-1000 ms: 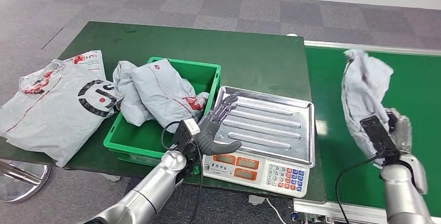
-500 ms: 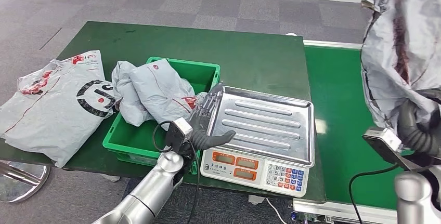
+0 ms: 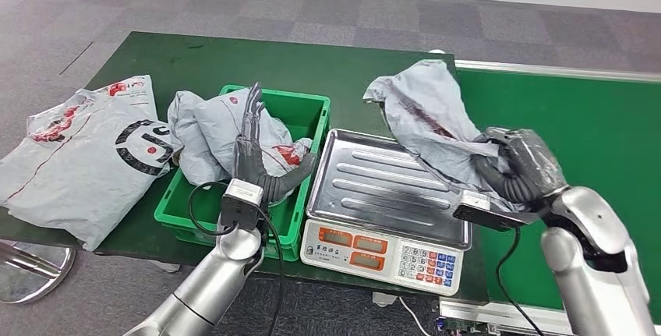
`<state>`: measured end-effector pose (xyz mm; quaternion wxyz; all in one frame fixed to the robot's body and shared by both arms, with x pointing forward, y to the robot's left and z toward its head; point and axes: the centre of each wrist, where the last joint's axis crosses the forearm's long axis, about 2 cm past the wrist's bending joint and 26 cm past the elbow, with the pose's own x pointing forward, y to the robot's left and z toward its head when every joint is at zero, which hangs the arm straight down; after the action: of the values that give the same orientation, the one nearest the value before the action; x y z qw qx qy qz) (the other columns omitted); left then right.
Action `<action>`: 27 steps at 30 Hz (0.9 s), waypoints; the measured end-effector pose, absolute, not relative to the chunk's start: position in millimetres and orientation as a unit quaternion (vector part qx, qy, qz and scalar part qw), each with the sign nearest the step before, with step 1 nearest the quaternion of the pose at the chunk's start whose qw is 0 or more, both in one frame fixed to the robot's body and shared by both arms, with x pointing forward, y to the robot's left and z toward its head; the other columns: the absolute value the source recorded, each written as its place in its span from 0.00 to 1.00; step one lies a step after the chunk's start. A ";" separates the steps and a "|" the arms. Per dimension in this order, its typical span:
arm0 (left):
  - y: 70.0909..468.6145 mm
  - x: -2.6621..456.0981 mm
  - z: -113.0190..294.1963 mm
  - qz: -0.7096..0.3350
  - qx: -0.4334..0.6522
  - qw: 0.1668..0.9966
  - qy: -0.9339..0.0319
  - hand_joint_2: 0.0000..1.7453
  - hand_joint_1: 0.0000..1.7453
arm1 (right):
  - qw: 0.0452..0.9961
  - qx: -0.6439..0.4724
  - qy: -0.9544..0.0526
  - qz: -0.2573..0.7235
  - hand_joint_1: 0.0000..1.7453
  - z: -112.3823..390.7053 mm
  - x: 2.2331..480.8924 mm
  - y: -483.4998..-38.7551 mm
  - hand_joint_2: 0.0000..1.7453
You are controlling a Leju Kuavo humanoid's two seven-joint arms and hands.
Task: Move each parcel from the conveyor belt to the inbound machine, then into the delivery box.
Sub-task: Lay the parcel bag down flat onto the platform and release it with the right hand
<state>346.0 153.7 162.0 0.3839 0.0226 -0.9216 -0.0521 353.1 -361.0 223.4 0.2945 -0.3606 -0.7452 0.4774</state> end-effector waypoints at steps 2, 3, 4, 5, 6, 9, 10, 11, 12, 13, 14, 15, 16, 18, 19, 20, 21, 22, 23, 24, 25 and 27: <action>156.1 345.4 161.1 -0.052 0.021 0.385 -0.921 1.00 0.00 | 0.333 -0.311 -0.722 0.521 1.00 220.3 365.8 -352.9 1.00; 156.9 344.9 160.4 -0.053 0.023 0.385 -0.921 1.00 0.00 | 0.348 -0.290 -0.709 0.541 1.00 217.4 370.3 -349.5 1.00; 157.5 344.4 159.8 -0.053 0.025 0.385 -0.921 1.00 0.00 | 0.358 -0.275 -0.698 0.556 1.00 214.4 373.4 -346.9 1.00; 157.9 343.9 159.0 -0.053 0.026 0.386 -0.921 1.00 0.00 | 0.363 -0.266 -0.690 0.567 1.00 211.6 375.5 -345.0 1.00; 158.2 343.3 158.3 -0.053 0.026 0.387 -0.920 1.00 0.00 | 0.366 -0.260 -0.685 0.574 1.00 209.4 377.4 -343.7 1.00; 159.7 342.7 157.0 -0.051 0.032 0.388 -0.920 1.00 0.00 | 0.371 -0.252 -0.672 0.589 1.00 208.3 384.2 -342.6 1.00; 160.2 342.7 156.8 -0.050 0.037 0.387 -0.920 1.00 0.00 | 0.374 -0.247 -0.666 0.596 1.00 208.3 386.6 -342.8 1.00; 160.5 342.8 156.6 -0.051 0.044 0.386 -0.920 1.00 0.00 | 0.378 -0.241 -0.658 0.606 1.00 207.9 389.0 -343.1 1.00; 160.7 342.8 156.3 -0.051 0.051 0.385 -0.920 1.00 0.00 | 0.381 -0.233 -0.649 0.616 1.00 208.0 391.9 -343.0 1.00; 160.4 342.8 155.8 -0.053 0.057 0.384 -0.920 1.00 0.00 | 0.383 -0.224 -0.638 0.629 1.00 207.6 395.1 -342.3 1.00; 159.5 342.8 155.2 -0.054 0.060 0.384 -0.920 1.00 0.00 | 0.383 -0.215 -0.629 0.641 1.00 207.9 398.8 -341.1 1.00; 158.1 342.7 154.5 -0.057 0.060 0.384 -0.920 1.00 0.00 | 0.382 -0.205 -0.620 0.653 1.00 208.5 402.9 -339.1 1.00; 156.1 342.5 153.8 -0.061 0.059 0.384 -0.919 1.00 0.00 | 0.380 -0.195 -0.611 0.667 1.00 209.3 407.1 -336.6 1.00; 152.2 342.4 152.8 -0.066 0.052 0.387 -0.918 1.00 0.00 | 0.371 -0.174 -0.593 0.693 1.00 212.3 415.1 -329.9 1.00; 150.4 342.6 152.6 -0.067 0.048 0.389 -0.918 1.00 0.00 | 0.365 -0.165 -0.585 0.705 1.00 214.1 418.8 -326.0 1.00; 149.0 343.0 152.5 -0.068 0.044 0.390 -0.917 1.00 0.00 | 0.360 -0.157 -0.579 0.715 1.00 215.5 422.2 -321.7 1.00; 147.7 343.4 152.3 -0.069 0.041 0.392 -0.917 1.00 0.00 | 0.355 -0.151 -0.575 0.722 1.00 217.0 425.1 -317.8 1.00; 146.5 343.6 152.1 -0.071 0.039 0.393 -0.916 1.00 0.00 | 0.349 -0.145 -0.573 0.728 1.00 218.2 427.7 -313.7 1.00; 145.3 343.6 151.8 -0.073 0.036 0.394 -0.916 1.00 0.00 | 0.343 -0.140 -0.573 0.731 1.00 219.0 429.8 -309.8 1.00; 144.2 343.6 151.6 -0.074 0.034 0.394 -0.915 1.00 0.00 | 0.335 -0.135 -0.577 0.732 0.84 219.0 431.4 -306.0 1.00; 143.1 343.5 151.5 -0.075 0.032 0.395 -0.915 1.00 0.00 | 0.326 -0.131 -0.583 0.732 0.59 217.9 432.4 -302.0 1.00; 141.5 343.4 151.6 -0.075 0.028 0.396 -0.915 1.00 0.00 | 0.304 -0.131 -0.601 0.728 0.09 212.3 432.8 -292.7 1.00</action>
<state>343.4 141.5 151.6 0.3959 0.0284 -0.9148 -0.0752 432.8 -292.7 212.3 0.3037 -0.1310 -0.6009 0.7277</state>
